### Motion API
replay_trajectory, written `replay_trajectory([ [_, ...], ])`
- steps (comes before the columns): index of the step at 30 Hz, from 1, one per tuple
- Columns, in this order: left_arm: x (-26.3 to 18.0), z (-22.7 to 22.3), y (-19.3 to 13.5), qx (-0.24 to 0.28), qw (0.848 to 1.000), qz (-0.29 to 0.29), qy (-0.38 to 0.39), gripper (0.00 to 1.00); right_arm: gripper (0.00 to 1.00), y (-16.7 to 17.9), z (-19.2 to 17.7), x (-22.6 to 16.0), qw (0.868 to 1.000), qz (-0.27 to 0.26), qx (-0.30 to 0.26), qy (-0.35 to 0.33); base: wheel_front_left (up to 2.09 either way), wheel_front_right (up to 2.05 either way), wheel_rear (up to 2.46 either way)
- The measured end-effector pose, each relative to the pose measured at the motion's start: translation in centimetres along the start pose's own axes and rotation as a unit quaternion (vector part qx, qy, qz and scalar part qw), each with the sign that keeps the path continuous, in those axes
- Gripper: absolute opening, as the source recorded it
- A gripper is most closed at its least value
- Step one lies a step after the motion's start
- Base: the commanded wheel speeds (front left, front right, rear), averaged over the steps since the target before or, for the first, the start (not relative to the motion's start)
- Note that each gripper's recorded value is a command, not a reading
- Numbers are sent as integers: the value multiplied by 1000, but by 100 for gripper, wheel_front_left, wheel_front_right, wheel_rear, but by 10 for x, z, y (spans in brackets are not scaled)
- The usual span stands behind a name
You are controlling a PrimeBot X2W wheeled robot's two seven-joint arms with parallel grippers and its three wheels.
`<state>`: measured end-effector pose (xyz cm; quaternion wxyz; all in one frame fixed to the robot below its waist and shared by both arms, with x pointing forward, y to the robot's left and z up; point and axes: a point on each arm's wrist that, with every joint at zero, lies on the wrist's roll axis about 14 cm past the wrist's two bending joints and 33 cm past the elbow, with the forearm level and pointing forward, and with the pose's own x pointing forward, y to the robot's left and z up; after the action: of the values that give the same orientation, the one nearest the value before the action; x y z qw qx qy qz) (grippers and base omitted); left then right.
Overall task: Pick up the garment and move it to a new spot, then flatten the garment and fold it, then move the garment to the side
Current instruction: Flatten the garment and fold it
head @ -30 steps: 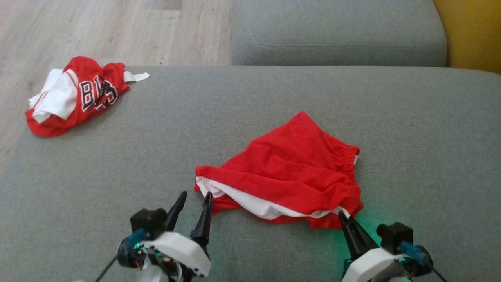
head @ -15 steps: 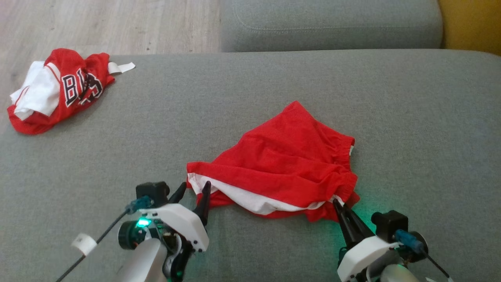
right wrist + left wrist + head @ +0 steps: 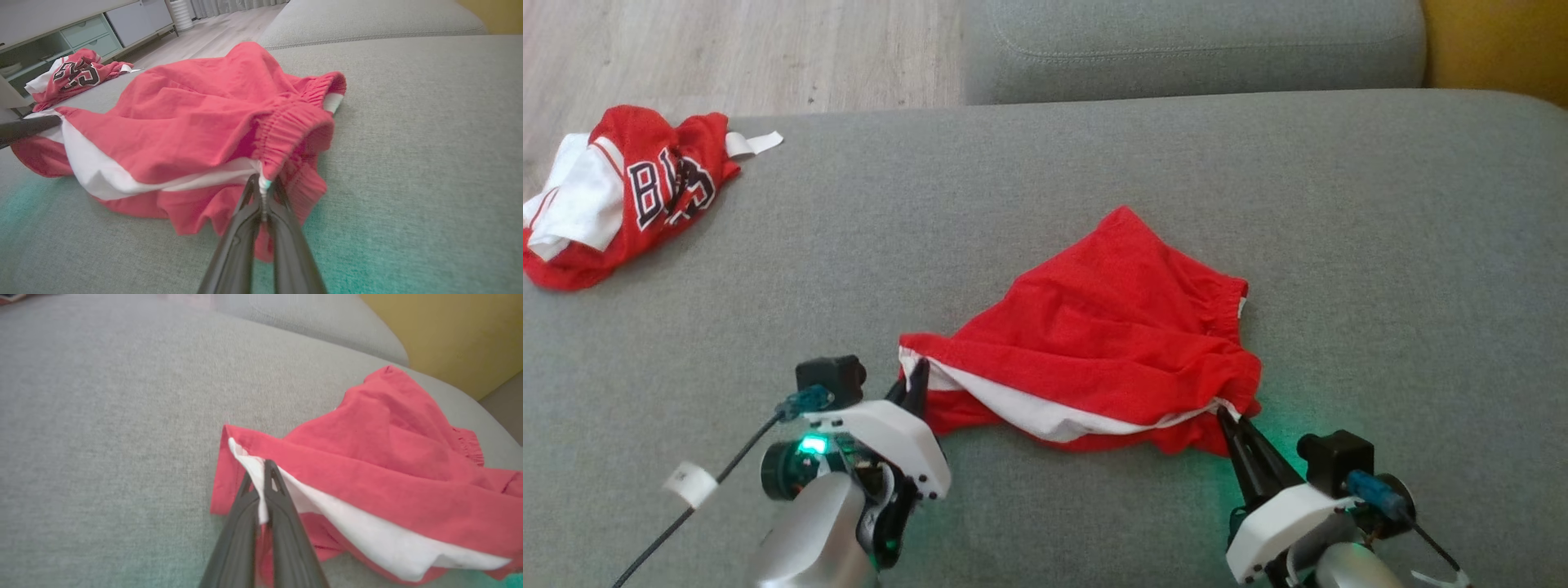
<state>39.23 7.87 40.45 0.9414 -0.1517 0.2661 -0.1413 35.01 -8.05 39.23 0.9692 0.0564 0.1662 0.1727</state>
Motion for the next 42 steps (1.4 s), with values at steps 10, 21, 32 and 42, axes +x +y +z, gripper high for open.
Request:
replay_trajectory([
  [10, -13, 53, -19, 12, 992, -33, -124, 0, 0, -15, 45, -3, 997, -26, 16, -74, 0, 0, 0],
  [21, -88, 163, -59, 60, 934, -97, -338, 0, 0, -9, 202, -52, 955, -10, -50, -292, 0, 0, 0],
  [32, -192, 250, -118, 153, 857, -161, -466, 0, 0, 22, 300, -130, 914, 30, -91, -393, 0, 0, 0],
  [42, -129, 247, -90, 141, 904, -148, -375, 0, 0, 7, 280, -60, 954, 45, -53, -292, 0, 0, 0],
])
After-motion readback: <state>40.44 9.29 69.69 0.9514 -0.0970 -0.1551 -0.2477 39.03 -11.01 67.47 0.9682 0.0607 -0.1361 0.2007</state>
